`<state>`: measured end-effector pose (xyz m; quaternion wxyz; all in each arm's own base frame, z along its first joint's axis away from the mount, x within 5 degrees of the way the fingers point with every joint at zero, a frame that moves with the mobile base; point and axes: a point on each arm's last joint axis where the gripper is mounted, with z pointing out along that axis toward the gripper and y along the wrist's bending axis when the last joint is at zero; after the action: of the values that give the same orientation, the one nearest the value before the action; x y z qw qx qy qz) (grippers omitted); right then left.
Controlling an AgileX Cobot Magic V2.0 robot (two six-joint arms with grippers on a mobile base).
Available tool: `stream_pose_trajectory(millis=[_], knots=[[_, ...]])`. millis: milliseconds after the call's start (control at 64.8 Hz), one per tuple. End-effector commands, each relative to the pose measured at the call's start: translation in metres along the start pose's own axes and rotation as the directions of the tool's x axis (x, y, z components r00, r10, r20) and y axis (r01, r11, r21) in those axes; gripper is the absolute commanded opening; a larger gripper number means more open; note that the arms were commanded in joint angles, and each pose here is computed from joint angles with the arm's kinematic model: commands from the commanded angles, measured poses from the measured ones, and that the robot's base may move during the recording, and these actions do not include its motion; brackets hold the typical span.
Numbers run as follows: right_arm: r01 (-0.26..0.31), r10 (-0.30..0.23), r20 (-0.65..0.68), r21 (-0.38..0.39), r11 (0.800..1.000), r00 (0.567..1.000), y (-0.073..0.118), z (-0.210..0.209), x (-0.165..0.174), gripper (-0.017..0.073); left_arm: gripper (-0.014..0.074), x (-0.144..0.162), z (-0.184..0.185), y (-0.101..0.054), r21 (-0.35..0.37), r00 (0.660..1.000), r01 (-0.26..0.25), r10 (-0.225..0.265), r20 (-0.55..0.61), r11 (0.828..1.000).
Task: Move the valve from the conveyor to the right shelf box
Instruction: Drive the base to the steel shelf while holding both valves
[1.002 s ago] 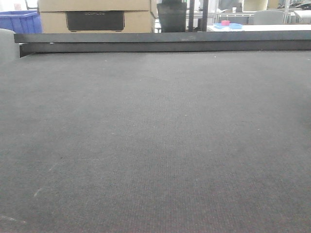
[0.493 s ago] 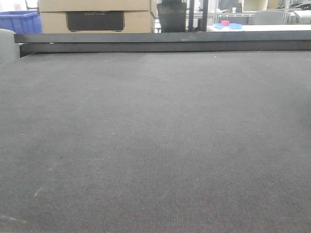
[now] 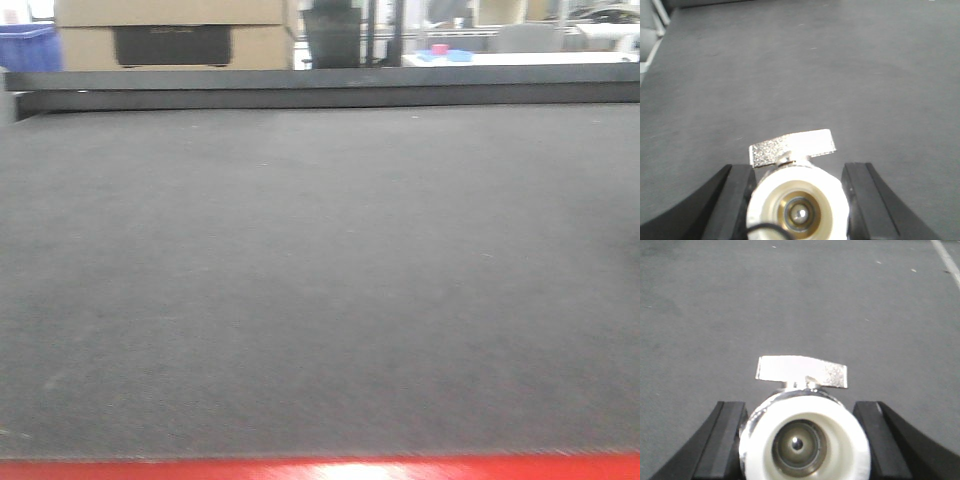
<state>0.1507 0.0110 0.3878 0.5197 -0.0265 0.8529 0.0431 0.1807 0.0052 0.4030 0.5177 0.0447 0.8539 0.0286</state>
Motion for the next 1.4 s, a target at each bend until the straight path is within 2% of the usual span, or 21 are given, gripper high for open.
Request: stream_pose_trajectory(millis=[0,1388], knots=[[0.006,-0.007,0.097,0.007,1.000,0.995,0.0000,-0.0072,-0.0110,-0.0162,-0.0111,-0.0078,-0.0053,-0.0002,-0.002,0.997,0.012,-0.012,0.076,1.000],[0.006,-0.007,0.097,0.007,1.000,0.995,0.0000,-0.0072,-0.0110,-0.0162,-0.0111,-0.0078,-0.0053,-0.0002,-0.002,0.997,0.012,-0.012,0.076,1.000]])
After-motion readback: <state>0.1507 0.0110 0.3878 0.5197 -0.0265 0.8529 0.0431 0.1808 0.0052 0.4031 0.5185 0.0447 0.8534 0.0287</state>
